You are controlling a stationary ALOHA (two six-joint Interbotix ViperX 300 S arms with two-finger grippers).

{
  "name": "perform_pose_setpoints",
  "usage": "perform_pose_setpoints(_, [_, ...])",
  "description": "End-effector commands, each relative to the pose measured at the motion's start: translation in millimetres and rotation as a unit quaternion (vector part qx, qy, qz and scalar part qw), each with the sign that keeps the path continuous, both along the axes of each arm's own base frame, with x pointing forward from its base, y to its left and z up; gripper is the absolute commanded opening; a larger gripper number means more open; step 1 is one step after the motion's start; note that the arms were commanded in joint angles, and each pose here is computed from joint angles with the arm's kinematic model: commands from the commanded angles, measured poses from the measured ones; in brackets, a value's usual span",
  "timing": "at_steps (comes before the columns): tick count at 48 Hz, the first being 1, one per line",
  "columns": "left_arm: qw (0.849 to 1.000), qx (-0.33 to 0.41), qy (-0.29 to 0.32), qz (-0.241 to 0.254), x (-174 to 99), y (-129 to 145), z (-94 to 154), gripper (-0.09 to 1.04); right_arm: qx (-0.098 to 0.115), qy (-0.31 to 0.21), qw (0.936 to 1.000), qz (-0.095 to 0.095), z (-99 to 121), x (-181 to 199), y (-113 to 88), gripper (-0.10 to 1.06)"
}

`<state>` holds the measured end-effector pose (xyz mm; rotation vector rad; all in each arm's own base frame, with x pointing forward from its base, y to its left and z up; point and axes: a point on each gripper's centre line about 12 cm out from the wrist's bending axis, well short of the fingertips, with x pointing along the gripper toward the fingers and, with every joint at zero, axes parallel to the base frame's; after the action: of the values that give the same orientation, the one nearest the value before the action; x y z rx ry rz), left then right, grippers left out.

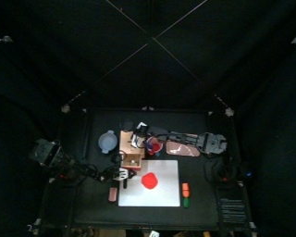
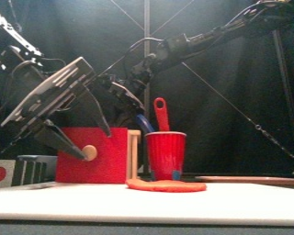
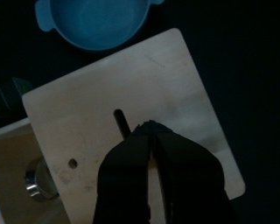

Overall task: Get the cutter from the drawer then cut the dough then place the extra dough in the bowl
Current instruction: Place the cutter on the board

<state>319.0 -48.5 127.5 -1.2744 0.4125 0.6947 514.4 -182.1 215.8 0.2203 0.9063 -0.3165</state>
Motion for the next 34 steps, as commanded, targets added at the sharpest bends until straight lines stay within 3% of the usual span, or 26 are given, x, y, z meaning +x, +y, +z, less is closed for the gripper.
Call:
perform_pose_setpoints(1, [0.999, 0.004, -0.038, -0.016, 5, -4, 23, 0.86, -0.016, -0.048, 0.9987, 0.000, 45, 1, 0, 0.02])
perform_pose_setpoints(12, [0.998, 0.010, -0.055, -0.033, -9, -7, 35, 0.86, -0.027, -0.075, 0.9967, 0.013, 76, -1, 13, 0.02])
perform_pose_setpoints(20, [0.994, 0.036, -0.077, -0.074, -26, -9, 45, 0.86, -0.043, -0.076, 0.9957, 0.032, 99, -15, 28, 0.03])
perform_pose_setpoints(27, [0.979, 0.096, -0.118, -0.137, -39, -8, 61, 0.86, -0.058, -0.075, 0.9940, 0.055, 114, -32, 50, 0.03])
perform_pose_setpoints(34, [0.951, 0.179, -0.177, -0.178, -53, -1, 81, 0.86, -0.063, -0.079, 0.9912, 0.085, 111, -39, 80, 0.08])
